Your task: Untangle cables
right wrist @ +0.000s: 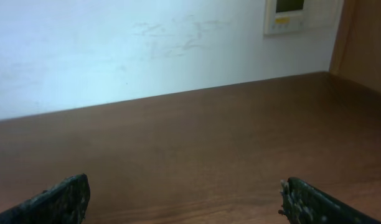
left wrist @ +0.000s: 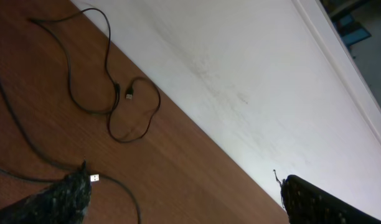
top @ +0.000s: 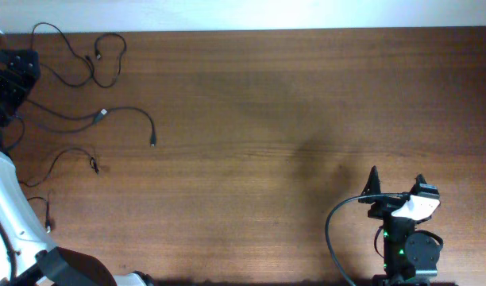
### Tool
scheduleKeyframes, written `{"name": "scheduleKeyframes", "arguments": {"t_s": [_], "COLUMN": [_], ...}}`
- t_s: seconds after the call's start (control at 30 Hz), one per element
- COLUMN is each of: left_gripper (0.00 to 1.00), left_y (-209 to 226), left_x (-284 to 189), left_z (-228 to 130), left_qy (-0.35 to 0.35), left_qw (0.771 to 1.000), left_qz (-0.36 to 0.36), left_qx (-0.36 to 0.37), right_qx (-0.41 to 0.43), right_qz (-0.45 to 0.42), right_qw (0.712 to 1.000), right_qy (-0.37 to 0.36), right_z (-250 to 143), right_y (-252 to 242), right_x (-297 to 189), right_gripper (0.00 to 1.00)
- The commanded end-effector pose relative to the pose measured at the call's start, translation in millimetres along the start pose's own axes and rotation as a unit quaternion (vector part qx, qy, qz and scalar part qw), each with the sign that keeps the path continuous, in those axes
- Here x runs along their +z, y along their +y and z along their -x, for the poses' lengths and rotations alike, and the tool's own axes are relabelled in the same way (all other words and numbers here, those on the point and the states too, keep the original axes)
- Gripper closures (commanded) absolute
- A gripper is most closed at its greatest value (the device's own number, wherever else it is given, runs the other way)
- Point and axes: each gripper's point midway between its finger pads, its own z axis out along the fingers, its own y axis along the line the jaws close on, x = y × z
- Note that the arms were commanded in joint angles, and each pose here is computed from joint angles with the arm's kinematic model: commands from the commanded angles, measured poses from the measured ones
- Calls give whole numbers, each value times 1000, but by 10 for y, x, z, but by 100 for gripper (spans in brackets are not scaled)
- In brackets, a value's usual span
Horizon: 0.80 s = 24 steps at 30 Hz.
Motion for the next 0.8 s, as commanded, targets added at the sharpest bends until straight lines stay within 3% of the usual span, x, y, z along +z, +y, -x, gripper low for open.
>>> {"name": "scheduleKeyframes", "arguments": {"t_s": [0.0,0.63,0.67,0.77], "left_gripper": [1,1,1,1], "left_y": [-1,-1,19,374], "left_x": [4,4,4,-54], "left_z": [-8,-8,5,189], "left_qy": [3,3,-1,-55], "left_qw": [1000,1000,1000,993], "left_qz": [-5,-5,1,107], "left_qx": [-4,-4,-1,1], "right_qx": [-62,-65,-65,-65], "right_qz": [6,6,6,6], "right_qw": [998,998,998,998], "right_qy": [3,3,3,3], "right_z": [-37,-34,-34,-34], "right_y": [10,10,10,10], "right_x": [-1,-1,-1,-1], "right_gripper": [1,1,1,1]}}
